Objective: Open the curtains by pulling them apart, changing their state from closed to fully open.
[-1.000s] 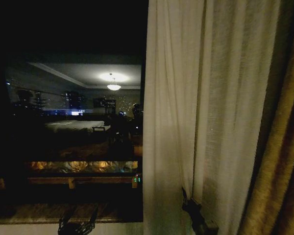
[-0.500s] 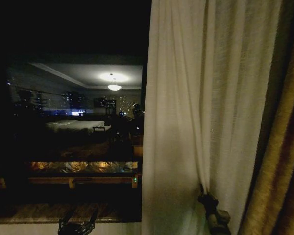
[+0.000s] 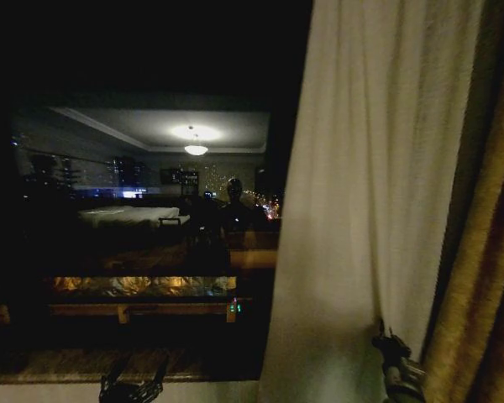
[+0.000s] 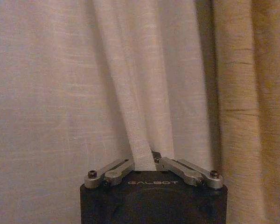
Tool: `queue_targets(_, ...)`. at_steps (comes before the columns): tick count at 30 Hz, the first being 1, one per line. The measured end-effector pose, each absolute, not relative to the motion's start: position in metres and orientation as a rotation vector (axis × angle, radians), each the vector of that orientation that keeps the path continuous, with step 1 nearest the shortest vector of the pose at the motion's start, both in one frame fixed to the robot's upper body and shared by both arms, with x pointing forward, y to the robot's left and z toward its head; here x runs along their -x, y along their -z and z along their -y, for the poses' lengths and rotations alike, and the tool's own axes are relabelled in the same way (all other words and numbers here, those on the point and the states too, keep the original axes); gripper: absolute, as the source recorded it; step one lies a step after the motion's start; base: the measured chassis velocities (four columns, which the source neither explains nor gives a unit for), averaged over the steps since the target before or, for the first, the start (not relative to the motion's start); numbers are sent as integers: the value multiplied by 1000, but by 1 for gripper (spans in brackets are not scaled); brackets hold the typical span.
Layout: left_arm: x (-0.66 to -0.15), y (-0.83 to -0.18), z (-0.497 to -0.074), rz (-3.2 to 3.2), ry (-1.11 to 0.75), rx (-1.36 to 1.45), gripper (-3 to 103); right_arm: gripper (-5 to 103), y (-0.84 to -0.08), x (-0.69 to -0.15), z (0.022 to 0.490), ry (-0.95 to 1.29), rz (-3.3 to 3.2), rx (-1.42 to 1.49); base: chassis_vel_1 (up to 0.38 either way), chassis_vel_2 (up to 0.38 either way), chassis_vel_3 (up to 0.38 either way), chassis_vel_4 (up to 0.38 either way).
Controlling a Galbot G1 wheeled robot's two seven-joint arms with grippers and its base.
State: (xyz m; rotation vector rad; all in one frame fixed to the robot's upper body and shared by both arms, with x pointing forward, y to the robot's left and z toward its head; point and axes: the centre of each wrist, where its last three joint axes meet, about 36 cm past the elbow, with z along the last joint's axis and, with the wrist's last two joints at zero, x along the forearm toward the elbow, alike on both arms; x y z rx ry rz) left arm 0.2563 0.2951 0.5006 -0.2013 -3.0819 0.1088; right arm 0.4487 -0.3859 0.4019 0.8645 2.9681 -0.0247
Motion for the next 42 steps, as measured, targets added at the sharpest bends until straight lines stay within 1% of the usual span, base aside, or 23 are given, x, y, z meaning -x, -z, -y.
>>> queue_targets(6, -256, -501, -294, 3083, -113, 200, 100, 0, -401, -446, 390, 35, -2955, -909, 0, 0, 0, 0)
queue_targets(11, -256, -501, -293, 3085, -118, 201, 100, 0, -404, -435, 371, 58, -2984, -794, 0, 0, 0, 0)
queue_targets(13, -256, -501, -293, 3086, -117, 199, 100, 11, -410, -424, 352, 59, -3003, -646, 0, 0, 0, 0)
queue_targets(14, -256, -501, -293, 3086, -117, 199, 100, 11, -410, -424, 352, 59, -3003, -646, 0, 0, 0, 0)
queue_targets(17, -256, -501, -293, 3086, -118, 195, 100, 27, -420, -403, 328, 39, -3053, -357, 0, 0, 0, 0)
queue_targets(18, -256, -501, -293, 3086, -118, 195, 100, 27, -420, -403, 328, 39, -3053, -357, 0, 0, 0, 0)
queue_targets(19, -256, -501, -293, 3086, -119, 193, 100, 33, -423, -392, 318, 40, -3076, -228, 0, 0, 0, 0)
queue_targets(20, -256, -501, -293, 3086, -118, 192, 100, 37, -424, -388, 314, 41, -3082, -185, 0, 0, 0, 0)
queue_targets(21, -256, -501, -294, 3086, -118, 191, 100, 37, -425, -383, 310, 43, -3088, -146, 0, 0, 0, 0)
queue_targets(22, -256, -500, -294, 3085, -118, 188, 100, 48, -424, -374, 303, 47, -3103, -79, 0, 0, 0, 0)
queue_targets(24, -257, -500, -294, 3084, -119, 187, 100, 48, -424, -370, 300, 53, -3107, -51, 0, 0, 0, 0)
queue_targets(27, -258, -498, -294, 3081, -123, 186, 100, 65, -423, -361, 293, 92, -3116, 2, 0, 0, 0, 0)
queue_targets(28, -258, -498, -294, 3081, -123, 186, 100, 65, -423, -361, 293, 92, -3116, 2, 0, 0, 0, 0)
queue_targets(30, -259, -497, -293, 3080, -127, 187, 100, 76, -423, -361, 290, 108, -3113, 10, 0, 0, 0, 0)
queue_targets(32, -259, -496, -293, 3080, -127, 187, 100, 76, -422, -362, 289, 112, -3110, 13, 0, 0, 0, 0)
queue_targets(34, -260, -496, -293, 3080, -127, 186, 100, 87, -423, -364, 286, 116, -3104, 28, 0, 0, 0, 0)
queue_targets(36, -260, -495, -294, 3080, -128, 185, 100, 87, -423, -365, 280, 119, -3102, 50, 0, 0, 0, 0)
queue_targets(37, -261, -495, -294, 3079, -128, 184, 100, 96, -423, -367, 275, 123, -3097, 71, 0, 0, 0, 0)
queue_targets(38, -261, -495, -294, 3078, -129, 185, 100, 99, -423, -370, 273, 128, -3093, 80, 0, 0, 0, 0)
queue_targets(41, -261, -494, -293, 3077, -129, 186, 100, 100, -422, -376, 269, 142, -3091, 81, 0, 0, 0, 0)
queue_targets(42, -260, -494, -293, 3076, -128, 188, 100, 100, -421, -387, 267, 190, -3083, 48, 0, 0, 0, 0)
